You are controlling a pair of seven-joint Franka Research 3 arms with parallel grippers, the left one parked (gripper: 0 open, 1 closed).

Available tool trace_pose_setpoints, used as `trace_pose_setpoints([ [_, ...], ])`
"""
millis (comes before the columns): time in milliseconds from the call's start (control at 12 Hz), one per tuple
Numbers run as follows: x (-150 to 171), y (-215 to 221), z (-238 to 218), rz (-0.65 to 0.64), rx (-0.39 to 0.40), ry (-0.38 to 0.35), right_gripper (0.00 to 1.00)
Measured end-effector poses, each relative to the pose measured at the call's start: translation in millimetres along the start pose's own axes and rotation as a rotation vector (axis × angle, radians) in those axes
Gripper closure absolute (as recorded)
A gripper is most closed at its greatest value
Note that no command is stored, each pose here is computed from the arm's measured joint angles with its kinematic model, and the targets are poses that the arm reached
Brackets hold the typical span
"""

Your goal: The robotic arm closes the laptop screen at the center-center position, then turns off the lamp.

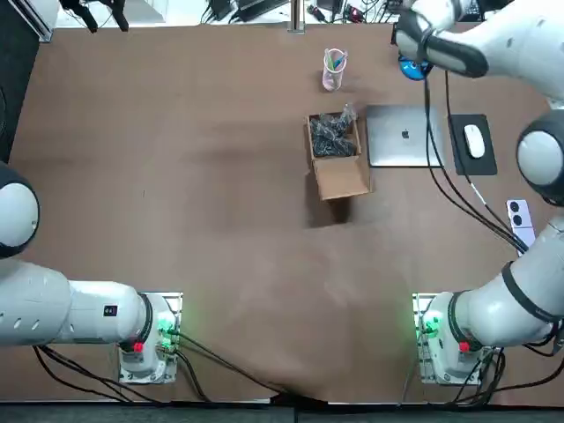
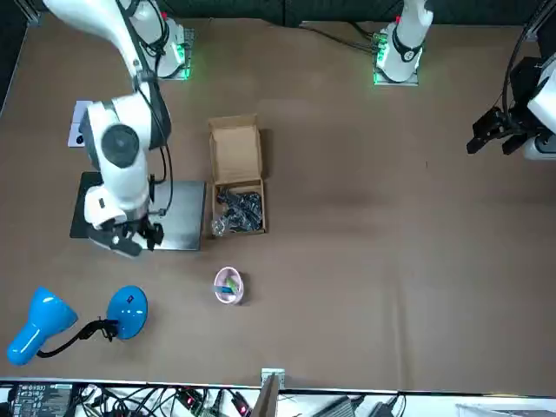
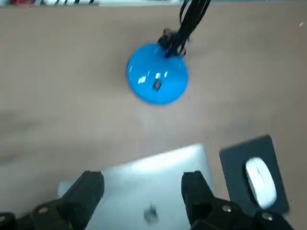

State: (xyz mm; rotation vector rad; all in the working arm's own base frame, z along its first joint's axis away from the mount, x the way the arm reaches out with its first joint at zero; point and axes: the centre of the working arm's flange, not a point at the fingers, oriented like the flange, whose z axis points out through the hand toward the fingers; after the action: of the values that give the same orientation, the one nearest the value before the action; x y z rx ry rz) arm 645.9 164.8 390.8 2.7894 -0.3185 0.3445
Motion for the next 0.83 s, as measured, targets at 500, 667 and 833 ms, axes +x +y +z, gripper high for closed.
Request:
trace_pose_setpoints([
  [500, -17, 86, -111, -0.112, 0.165, -0.252, 0.0],
  [667, -18, 120, -129, -0.132, 0.208, -0.285, 0.0],
  [833, -20, 154, -144, -0.153, 0.236, -0.304, 0.0],
])
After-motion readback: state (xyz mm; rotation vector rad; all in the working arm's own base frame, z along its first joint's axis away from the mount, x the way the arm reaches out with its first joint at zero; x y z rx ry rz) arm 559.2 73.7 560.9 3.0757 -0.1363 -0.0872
